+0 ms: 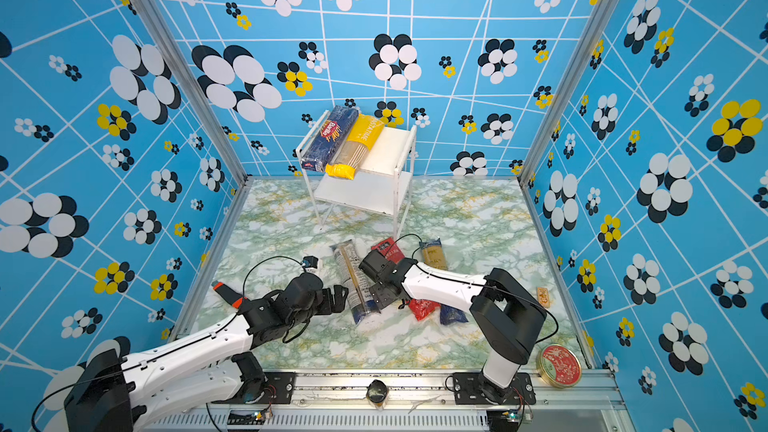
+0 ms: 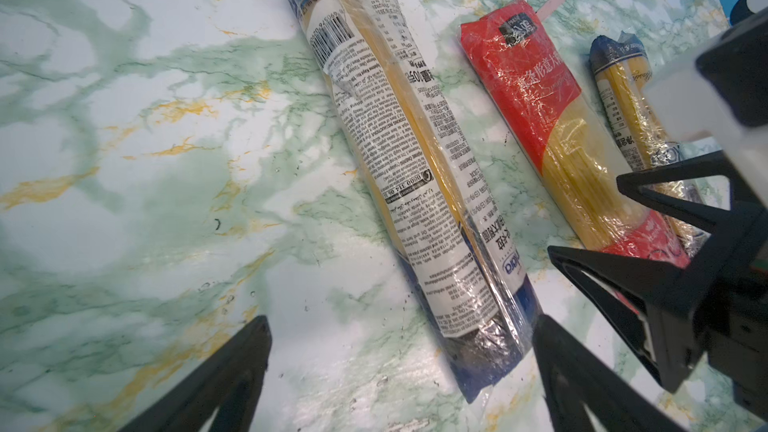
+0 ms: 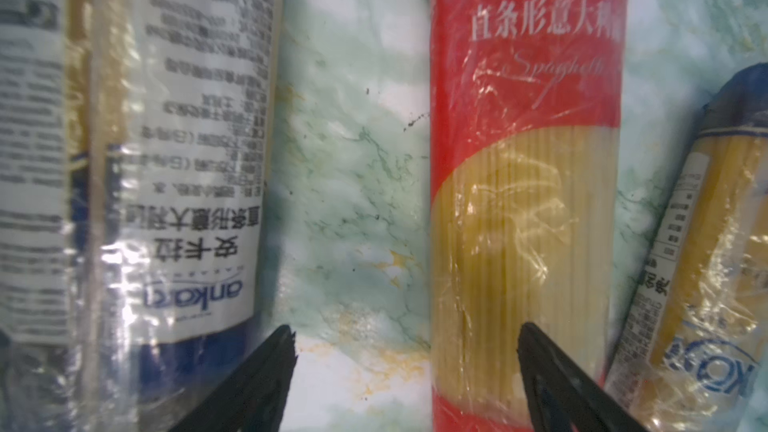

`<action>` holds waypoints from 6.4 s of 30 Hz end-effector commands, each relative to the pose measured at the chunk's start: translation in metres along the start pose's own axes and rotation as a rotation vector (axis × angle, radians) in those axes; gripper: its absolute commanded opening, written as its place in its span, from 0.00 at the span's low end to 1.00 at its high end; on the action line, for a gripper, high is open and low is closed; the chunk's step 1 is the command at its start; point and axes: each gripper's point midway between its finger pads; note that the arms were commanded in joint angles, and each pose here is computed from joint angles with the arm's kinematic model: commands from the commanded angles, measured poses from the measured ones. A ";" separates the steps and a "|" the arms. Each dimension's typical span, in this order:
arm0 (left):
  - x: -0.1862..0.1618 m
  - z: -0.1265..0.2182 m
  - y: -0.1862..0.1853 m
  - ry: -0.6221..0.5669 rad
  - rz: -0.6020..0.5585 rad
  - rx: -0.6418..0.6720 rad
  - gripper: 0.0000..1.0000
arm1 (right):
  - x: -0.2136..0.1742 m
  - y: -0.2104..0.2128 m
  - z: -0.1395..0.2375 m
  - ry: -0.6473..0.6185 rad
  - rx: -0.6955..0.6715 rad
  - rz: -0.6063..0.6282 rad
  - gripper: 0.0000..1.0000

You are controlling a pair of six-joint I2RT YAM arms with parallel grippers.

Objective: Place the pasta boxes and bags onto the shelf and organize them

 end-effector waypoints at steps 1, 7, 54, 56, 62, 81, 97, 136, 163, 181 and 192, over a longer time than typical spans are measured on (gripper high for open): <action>-0.003 -0.001 0.003 -0.003 0.020 0.007 0.99 | -0.008 0.001 -0.006 0.022 -0.059 0.059 0.86; -0.010 0.003 0.012 0.001 0.039 0.023 0.99 | 0.003 0.038 -0.009 -0.003 0.027 0.102 0.86; -0.049 -0.045 -0.020 0.089 -0.211 0.264 0.99 | 0.011 -0.032 0.038 -0.202 0.037 -0.077 0.93; -0.047 -0.040 -0.014 0.057 -0.179 0.282 0.99 | 0.011 -0.033 0.037 -0.201 0.040 -0.081 0.94; -0.047 -0.026 0.006 0.003 -0.093 0.326 0.99 | 0.011 -0.032 0.035 -0.204 0.049 -0.092 0.94; -0.065 -0.041 0.005 0.039 -0.085 0.330 0.99 | 0.011 -0.031 0.033 -0.209 0.051 -0.105 0.95; -0.076 -0.054 0.006 0.084 -0.102 0.369 0.99 | 0.009 -0.033 0.031 -0.209 0.045 -0.107 0.95; -0.046 -0.026 0.018 0.133 0.029 0.205 0.00 | 0.007 -0.041 0.036 -0.211 0.035 -0.104 0.95; 0.045 0.145 -0.046 -0.002 0.177 -0.360 0.00 | 0.005 -0.049 0.029 -0.173 0.013 -0.100 0.95; 0.104 0.284 -0.143 -0.135 0.035 -0.912 0.00 | -0.008 -0.072 0.018 -0.122 -0.006 -0.134 0.95; 0.173 0.321 -0.208 -0.273 -0.151 -1.002 0.00 | -0.012 -0.074 0.013 -0.119 0.004 -0.145 0.95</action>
Point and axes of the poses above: each gripper's point midway between its finger pads, its own z axis back along the fingers, its own y axis along the line the jaws close on, x = y × z, and after that the axes turned 2 degrees about z, right-handed
